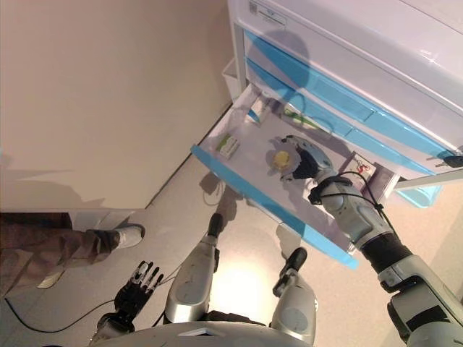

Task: Open the drawer and pick up the medicine

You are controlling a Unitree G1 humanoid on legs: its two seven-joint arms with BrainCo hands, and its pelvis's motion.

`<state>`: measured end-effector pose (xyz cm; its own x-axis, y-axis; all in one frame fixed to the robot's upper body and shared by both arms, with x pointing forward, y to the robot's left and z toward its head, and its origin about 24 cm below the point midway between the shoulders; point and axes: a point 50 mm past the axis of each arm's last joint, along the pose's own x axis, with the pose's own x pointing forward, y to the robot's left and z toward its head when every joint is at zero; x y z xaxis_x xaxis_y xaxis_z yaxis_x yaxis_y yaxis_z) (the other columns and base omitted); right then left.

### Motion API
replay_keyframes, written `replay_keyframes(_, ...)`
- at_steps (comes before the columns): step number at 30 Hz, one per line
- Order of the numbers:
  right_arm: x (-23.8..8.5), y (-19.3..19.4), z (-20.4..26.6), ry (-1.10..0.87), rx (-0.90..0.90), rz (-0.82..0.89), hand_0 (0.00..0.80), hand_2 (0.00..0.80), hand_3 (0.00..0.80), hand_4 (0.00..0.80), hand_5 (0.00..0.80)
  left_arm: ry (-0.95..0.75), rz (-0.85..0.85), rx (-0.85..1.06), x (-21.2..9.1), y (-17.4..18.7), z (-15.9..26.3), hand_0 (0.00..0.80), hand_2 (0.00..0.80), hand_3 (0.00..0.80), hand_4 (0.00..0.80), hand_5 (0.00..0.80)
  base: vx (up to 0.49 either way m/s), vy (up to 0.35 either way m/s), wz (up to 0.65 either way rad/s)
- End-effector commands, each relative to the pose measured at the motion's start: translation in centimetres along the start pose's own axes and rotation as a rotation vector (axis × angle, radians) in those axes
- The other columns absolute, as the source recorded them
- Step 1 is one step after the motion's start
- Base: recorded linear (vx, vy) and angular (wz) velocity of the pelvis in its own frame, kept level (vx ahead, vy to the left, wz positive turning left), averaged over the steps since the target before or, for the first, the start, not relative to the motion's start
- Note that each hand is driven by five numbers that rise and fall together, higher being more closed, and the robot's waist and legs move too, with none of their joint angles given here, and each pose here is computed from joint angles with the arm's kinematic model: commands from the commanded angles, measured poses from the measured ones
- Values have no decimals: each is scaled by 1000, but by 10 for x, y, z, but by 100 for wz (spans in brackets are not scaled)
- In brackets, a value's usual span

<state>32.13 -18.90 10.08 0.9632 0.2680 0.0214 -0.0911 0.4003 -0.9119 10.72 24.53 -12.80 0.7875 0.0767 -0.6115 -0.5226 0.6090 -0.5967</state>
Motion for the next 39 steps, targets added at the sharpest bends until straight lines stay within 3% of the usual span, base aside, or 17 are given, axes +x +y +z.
replay_keyframes(1,11,-14,24,-104,-12,-35,0,0,0,0,0,0,-4,52,-4,6,9,0,0,0,0,0,0,0,0)
replay_keyframes(39,25,-8,8,29,-73,-75,0,0,0,0,0,-11,-19,72,4,-4,18,0,0,0,0,0,0,0,0)
